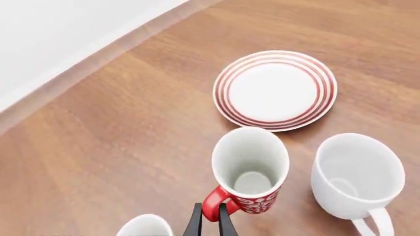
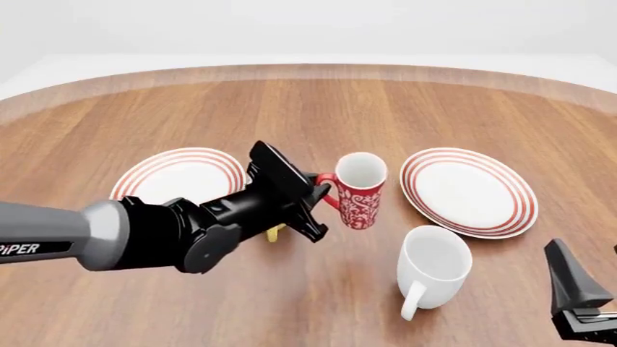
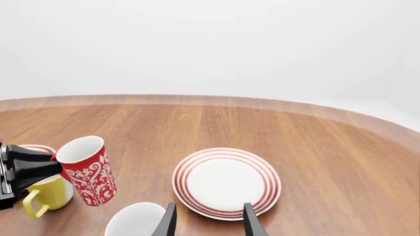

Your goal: Put the red mug on the left plate.

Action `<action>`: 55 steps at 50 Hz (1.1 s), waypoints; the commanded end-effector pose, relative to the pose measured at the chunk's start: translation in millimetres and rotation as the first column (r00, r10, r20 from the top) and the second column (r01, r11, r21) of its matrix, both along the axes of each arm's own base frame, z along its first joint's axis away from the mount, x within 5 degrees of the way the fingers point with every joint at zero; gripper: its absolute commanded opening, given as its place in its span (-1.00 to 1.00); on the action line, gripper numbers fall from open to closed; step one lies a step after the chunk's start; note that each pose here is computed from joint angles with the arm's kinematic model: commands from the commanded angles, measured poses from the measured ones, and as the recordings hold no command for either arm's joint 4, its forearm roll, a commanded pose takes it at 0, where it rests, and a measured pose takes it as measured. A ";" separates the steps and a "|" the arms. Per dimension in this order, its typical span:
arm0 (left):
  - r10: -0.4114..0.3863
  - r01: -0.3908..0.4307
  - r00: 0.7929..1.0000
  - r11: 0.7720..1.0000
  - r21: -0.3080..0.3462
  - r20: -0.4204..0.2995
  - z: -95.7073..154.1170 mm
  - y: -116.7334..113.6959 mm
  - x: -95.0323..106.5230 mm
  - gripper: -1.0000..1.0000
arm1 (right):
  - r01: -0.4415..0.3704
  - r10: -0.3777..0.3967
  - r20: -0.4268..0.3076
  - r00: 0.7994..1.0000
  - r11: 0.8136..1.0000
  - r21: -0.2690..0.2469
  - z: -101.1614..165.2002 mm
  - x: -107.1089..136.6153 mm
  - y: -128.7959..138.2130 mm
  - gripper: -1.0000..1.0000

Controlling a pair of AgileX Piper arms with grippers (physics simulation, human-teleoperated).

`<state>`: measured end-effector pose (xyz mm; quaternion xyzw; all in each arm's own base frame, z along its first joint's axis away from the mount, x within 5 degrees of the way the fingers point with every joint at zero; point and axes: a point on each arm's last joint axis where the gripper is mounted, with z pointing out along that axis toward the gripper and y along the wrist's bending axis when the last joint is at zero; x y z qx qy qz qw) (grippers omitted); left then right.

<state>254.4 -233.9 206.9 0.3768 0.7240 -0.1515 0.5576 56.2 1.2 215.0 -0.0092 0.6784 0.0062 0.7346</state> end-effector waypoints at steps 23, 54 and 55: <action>0.105 -0.104 0.994 0.991 -0.086 0.010 41.0 30.7 8.5 -1.00 | 0.000 0.000 0.001 1.000 1.000 -0.001 0.6 -0.5 0.0 1.00; 0.269 -0.263 0.962 0.959 -0.110 0.046 45.2 82.1 30.5 -1.00 | 0.000 0.000 0.001 1.000 1.000 -0.002 0.7 -0.5 0.0 1.00; 0.271 -0.264 0.961 0.958 -0.110 0.049 45.8 83.2 29.9 -1.00 | 0.000 0.000 0.001 1.000 1.000 -0.002 0.7 -0.5 0.0 1.00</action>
